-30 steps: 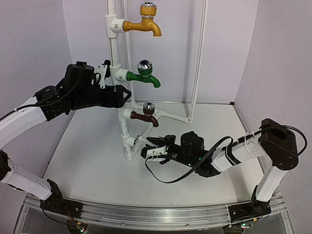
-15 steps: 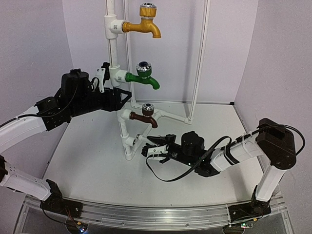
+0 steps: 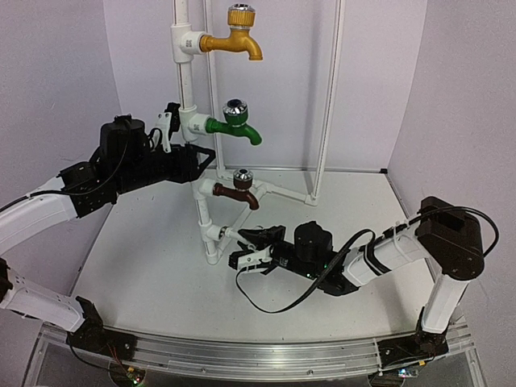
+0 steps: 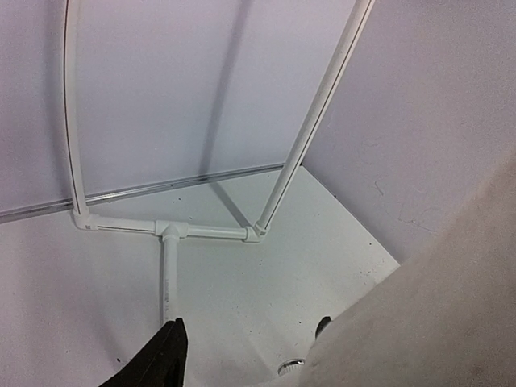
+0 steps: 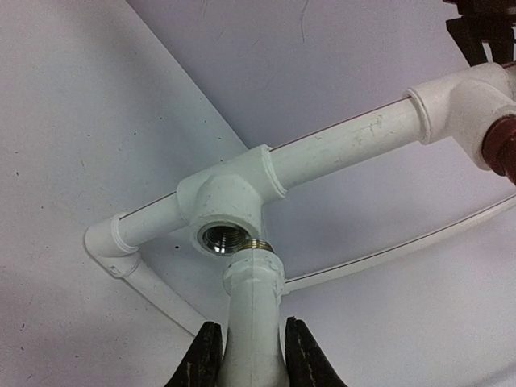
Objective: Install the water faucets
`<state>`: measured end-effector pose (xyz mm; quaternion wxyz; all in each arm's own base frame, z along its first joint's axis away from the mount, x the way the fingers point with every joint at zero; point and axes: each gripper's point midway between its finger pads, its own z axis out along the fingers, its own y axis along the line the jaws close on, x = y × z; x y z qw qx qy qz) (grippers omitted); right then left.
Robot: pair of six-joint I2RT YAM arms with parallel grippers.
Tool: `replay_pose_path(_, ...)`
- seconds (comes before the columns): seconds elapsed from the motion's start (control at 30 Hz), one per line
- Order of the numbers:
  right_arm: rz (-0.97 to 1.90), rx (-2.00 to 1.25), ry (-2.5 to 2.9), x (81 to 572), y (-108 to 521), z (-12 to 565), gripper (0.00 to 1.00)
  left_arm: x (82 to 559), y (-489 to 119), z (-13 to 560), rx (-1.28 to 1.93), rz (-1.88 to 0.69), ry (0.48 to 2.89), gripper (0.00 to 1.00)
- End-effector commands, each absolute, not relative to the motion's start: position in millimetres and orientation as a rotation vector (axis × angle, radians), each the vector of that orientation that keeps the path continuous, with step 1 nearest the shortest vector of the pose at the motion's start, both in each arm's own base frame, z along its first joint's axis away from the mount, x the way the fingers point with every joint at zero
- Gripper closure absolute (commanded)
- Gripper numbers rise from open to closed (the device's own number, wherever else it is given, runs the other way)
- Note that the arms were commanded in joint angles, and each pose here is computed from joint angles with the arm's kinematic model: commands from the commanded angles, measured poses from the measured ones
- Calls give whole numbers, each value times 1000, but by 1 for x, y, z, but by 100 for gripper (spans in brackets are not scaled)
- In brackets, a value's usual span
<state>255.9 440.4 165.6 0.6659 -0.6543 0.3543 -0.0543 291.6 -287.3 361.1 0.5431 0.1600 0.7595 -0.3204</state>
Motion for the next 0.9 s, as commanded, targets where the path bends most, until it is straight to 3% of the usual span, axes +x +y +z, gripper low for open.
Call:
replay_pose_path(0.0,-206,-1445,692,258,456,185,100,291,-275,358,400,-688,1807,100)
replay_pose_path(0.87,-180,-1364,674,258,465,195,100,281,-280,354,350,-823,1842,100)
